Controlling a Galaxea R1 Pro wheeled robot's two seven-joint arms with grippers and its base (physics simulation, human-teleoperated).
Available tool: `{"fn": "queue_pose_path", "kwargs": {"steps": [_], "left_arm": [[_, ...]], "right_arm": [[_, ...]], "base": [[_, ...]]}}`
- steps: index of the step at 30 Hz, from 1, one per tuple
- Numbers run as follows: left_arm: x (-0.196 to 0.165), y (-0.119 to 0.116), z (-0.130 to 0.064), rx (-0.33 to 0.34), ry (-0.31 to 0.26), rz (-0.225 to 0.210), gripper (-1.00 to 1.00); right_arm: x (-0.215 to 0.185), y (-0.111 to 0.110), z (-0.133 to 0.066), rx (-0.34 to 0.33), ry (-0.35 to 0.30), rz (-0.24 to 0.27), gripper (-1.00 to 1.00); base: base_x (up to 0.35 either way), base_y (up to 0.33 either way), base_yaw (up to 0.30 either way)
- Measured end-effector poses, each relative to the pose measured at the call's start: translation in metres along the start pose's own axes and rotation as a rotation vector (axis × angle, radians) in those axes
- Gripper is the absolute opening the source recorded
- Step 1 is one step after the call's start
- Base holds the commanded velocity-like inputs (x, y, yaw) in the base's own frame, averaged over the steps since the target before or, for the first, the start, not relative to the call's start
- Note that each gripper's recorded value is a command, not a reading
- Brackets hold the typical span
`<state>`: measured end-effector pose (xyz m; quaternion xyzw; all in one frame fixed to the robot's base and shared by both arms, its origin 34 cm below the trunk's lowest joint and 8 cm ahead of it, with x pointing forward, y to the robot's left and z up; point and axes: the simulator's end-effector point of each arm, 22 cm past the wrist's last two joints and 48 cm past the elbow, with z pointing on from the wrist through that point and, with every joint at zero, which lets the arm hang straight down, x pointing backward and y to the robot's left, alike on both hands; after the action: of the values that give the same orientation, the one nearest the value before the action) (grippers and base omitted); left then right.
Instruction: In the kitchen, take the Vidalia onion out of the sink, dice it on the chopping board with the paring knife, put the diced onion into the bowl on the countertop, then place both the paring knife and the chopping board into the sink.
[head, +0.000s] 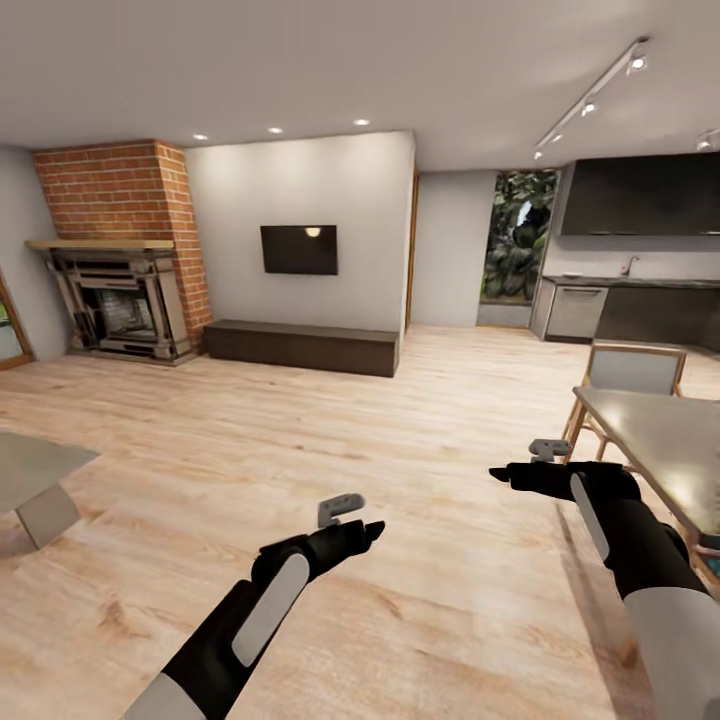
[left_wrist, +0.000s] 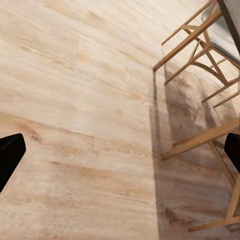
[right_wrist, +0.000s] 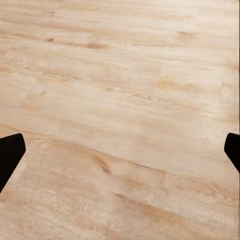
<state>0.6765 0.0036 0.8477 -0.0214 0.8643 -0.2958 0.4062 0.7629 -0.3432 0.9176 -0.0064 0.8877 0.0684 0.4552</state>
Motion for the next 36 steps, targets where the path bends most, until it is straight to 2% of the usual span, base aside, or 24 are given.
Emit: {"fn": "queue_pose_path", "kwargs": {"steps": [5,11,15,26,36], "left_arm": [[0.002,0.003,0.001,-0.009,0.0,-0.003,1.0],[0.036,0.017,0.011,-0.043,0.072,-0.026,1.0],[0.043,0.023,0.013,-0.054,0.087,-0.031,1.0],[0.045,0.027,0.013,-0.062,0.092,-0.029,1.0],[0.045,0.03,0.013,-0.064,0.092,-0.03,1.0]], "right_arm": [[0.0,-0.002,-0.001,0.003,-0.001,0.001,1.0],[-0.001,-0.007,-0.002,0.01,-0.004,0.003,1.0],[-0.002,-0.007,-0.002,0.01,-0.004,0.004,1.0],[-0.003,-0.008,-0.002,0.009,-0.009,0.004,1.0],[-0.029,0.002,-0.02,0.0,-0.08,-0.025,1.0]], "base": [[0.343,0.0,-0.299],[0.343,0.0,-0.3],[0.343,0.0,-0.266],[0.343,0.0,-0.035],[0.343,0.0,-0.083]]}}
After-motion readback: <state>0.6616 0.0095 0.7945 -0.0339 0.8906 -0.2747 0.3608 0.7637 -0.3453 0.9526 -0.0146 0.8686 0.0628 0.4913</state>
